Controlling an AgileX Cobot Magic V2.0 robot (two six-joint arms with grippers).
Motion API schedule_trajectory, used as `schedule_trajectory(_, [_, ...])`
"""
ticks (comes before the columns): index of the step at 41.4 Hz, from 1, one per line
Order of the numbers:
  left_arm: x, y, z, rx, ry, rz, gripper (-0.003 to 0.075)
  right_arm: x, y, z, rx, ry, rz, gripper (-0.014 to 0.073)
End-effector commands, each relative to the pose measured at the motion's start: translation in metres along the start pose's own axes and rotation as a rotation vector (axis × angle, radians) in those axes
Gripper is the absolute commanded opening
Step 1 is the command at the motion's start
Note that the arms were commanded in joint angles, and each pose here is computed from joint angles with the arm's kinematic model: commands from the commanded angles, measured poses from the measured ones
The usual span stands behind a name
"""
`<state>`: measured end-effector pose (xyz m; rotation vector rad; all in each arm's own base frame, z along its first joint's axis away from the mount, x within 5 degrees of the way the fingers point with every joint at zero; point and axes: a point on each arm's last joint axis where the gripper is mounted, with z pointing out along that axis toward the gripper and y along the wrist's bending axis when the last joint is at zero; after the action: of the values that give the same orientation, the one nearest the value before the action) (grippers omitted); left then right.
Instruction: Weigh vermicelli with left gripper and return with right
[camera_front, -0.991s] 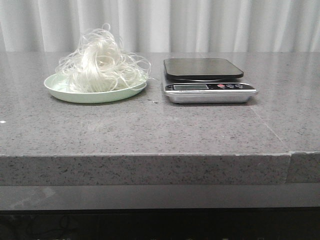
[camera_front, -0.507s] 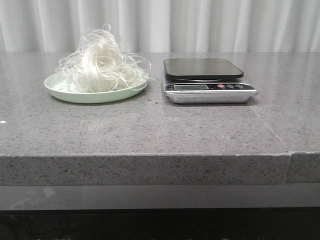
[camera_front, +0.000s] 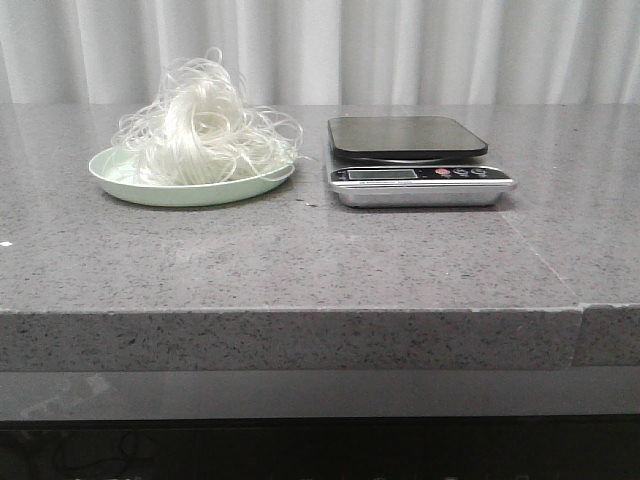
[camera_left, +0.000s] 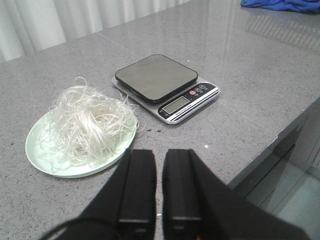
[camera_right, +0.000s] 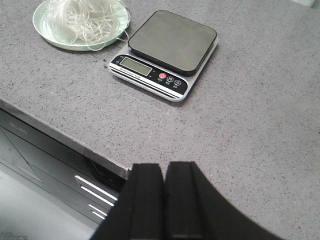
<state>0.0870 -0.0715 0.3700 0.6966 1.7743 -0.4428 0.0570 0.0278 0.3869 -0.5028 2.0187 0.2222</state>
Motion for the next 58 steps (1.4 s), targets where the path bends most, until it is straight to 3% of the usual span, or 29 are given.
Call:
schedule_trajectory(1, [-0.014,0.000,-0.004,0.001,-0.103,-0.017,0.0145,-0.009,-0.001,-0.003,0.015,-0.064,-0.005,0.0142])
schedule_trajectory(23, [-0.014,0.000,-0.006,0.000,-0.108,-0.017,0.0145,-0.009,-0.001,-0.003,0.015,-0.064,-0.005,0.0142])
schedule_trajectory(31, [-0.008,0.011,-0.021,-0.124,-0.163,-0.023,0.0145,-0.009,-0.001,-0.003,0.015,-0.064,-0.005,0.0142])
schedule_trajectory(44, [0.064,0.026,-0.035,-0.490,-0.247,-0.081,0.0145,-0.009,-0.001,-0.003,0.015,-0.064,-0.005,0.0142])
schedule_trajectory(58, [0.153,0.023,-0.025,-0.670,-0.365,-0.070,0.0145,-0.009,-0.001,-0.003,0.015,-0.064,-0.005,0.0142])
